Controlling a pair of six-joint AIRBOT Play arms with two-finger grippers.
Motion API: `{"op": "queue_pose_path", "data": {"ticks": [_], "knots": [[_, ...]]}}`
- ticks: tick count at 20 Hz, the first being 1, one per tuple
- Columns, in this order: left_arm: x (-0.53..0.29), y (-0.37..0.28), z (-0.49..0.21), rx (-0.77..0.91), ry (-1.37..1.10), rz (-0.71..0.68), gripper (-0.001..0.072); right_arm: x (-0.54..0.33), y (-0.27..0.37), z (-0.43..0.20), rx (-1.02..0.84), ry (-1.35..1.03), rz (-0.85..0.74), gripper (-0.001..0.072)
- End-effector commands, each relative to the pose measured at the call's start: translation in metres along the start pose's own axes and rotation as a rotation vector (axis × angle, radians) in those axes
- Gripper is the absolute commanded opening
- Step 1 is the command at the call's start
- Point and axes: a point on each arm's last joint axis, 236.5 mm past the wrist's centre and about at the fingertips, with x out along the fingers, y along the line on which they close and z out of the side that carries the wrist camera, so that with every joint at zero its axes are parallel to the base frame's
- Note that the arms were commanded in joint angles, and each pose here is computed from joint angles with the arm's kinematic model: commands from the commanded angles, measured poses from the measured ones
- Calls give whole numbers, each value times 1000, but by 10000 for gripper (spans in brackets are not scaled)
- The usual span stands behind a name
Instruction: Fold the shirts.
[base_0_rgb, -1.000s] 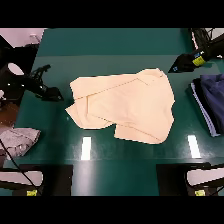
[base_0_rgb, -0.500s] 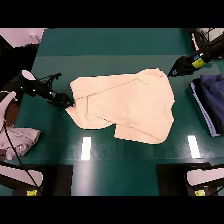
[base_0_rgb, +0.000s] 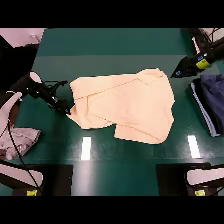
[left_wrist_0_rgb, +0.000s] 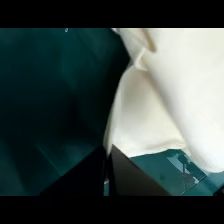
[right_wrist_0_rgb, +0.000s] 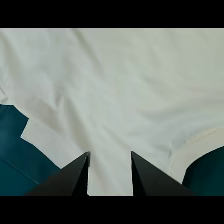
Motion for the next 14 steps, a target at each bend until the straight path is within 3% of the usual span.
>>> {"op": "queue_pose_path", "data": {"ticks": [1, 9, 10, 11, 14], "knots": [[-7, -7, -5, -10, 24, -15, 23, -3, -13, -14, 73, -8, -9, 303], [-82, -31, 31, 43, -268, 102, 23, 82, -45, -160, 448, 0, 12, 315], [-90, -35, 31, 53, -292, 110, 24, 94, -38, -182, 470, 33, 29, 429], [-95, -37, 31, 60, -308, 116, 24, 106, -31, -203, 485, 69, 42, 589], [-97, -40, 30, 37, -313, 110, 24, 129, -12, -245, 480, 123, 50, 553]]}}
